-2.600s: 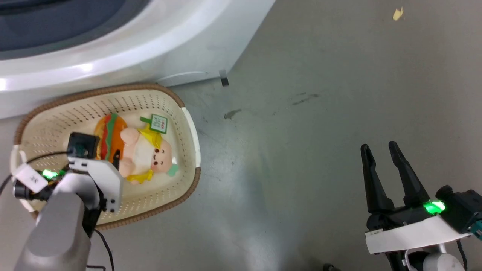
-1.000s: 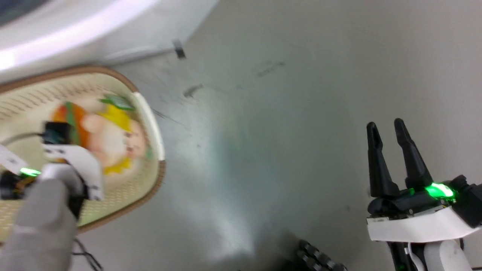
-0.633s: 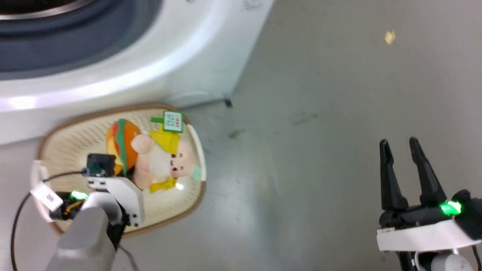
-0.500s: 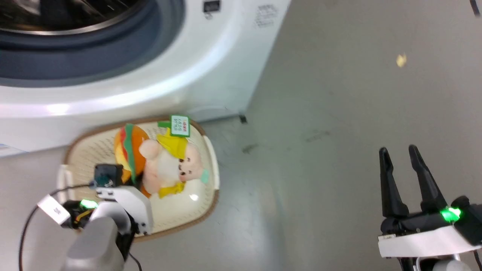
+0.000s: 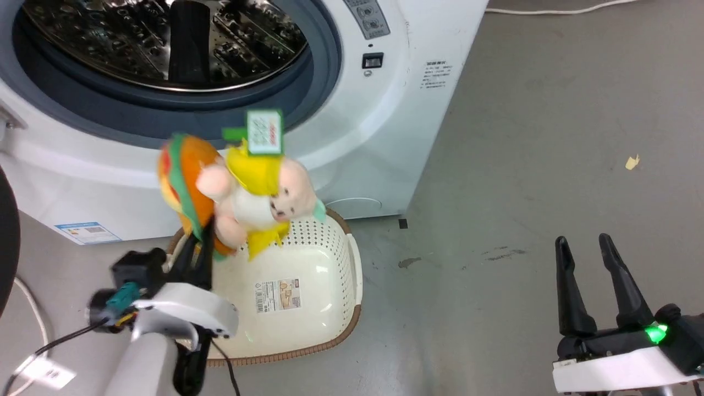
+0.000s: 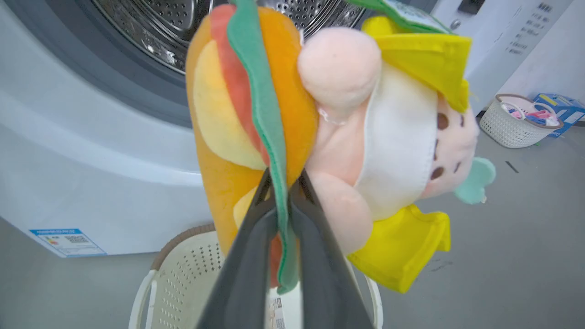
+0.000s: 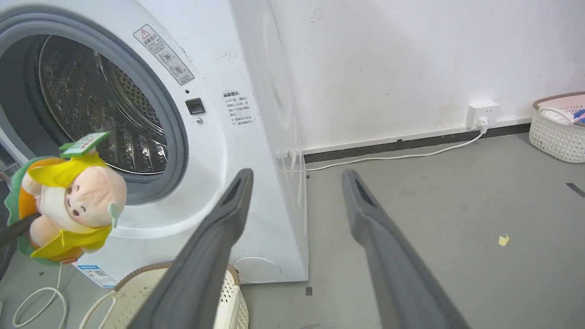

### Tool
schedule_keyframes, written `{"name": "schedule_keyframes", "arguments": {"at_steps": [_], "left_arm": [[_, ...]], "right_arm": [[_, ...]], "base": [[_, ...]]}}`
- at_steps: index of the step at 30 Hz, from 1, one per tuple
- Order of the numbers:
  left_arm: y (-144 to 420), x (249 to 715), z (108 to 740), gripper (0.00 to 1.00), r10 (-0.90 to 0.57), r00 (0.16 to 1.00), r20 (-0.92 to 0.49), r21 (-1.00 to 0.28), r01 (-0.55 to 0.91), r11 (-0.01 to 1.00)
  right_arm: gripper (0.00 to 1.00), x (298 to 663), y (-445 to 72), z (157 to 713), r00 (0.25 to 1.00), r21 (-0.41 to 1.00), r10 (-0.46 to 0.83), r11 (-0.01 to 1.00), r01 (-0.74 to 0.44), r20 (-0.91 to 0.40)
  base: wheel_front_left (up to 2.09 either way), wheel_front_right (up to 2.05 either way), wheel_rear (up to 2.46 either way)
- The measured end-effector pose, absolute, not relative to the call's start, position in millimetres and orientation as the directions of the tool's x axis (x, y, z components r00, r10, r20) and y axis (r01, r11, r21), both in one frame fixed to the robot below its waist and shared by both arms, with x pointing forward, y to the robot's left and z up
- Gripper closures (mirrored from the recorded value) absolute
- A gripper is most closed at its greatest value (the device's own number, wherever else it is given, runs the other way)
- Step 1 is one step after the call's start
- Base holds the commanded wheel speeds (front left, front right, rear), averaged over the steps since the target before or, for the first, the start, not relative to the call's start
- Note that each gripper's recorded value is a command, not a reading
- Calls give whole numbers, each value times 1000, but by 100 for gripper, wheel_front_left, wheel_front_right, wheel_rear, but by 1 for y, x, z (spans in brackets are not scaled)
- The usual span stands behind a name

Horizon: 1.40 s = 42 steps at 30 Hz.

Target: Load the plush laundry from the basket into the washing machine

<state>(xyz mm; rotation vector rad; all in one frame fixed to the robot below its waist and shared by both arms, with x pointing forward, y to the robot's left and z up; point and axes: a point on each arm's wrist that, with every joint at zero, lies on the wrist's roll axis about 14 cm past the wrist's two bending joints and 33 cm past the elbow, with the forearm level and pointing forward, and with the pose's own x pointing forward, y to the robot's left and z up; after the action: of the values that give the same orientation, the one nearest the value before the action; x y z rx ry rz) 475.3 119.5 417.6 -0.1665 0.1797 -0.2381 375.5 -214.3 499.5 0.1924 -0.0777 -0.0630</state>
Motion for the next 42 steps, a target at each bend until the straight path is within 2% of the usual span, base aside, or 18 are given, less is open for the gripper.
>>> {"name": "schedule_keyframes", "arguments": {"at_steps": [6, 9, 16, 20, 24, 30, 37, 42], "left_arm": [[120, 491, 474, 100, -223, 974, 47, -174, 228, 958], [119, 505, 488, 100, -220, 970, 107, -161, 235, 958], [137, 572, 498, 100, -195, 971, 140, -78, 207, 975], [142, 620, 504, 100, -215, 965, 147, 31, 213, 977], [139, 662, 496, 100, -226, 968, 109, 72, 219, 973], [139, 718, 463, 100, -242, 970, -21, 212, 241, 947], [142, 762, 413, 100, -195, 962, -189, 235, 238, 942], [146, 771, 368, 100, -152, 928, -340, 223, 236, 946]], "right_arm": [[0, 377, -215, 493, 996, 189, -72, 980, 61, 52], [0, 381, -216, 486, 997, 185, -75, 980, 68, 32], [0, 394, -218, 468, 997, 181, -80, 980, 82, -16], [0, 398, -227, 453, 992, 192, -110, 974, 119, -56], [0, 396, -234, 432, 984, 194, -134, 969, 156, -120], [0, 399, -241, 411, 972, 191, -158, 963, 191, -175], [0, 397, -247, 393, 956, 182, -182, 957, 226, -230], [0, 396, -250, 385, 948, 173, -191, 956, 239, -255]], "base": [[0, 0, 0], [0, 0, 0], [0, 0, 0], [0, 0, 0], [0, 0, 0], [0, 0, 0], [0, 0, 0], [0, 0, 0]]}}
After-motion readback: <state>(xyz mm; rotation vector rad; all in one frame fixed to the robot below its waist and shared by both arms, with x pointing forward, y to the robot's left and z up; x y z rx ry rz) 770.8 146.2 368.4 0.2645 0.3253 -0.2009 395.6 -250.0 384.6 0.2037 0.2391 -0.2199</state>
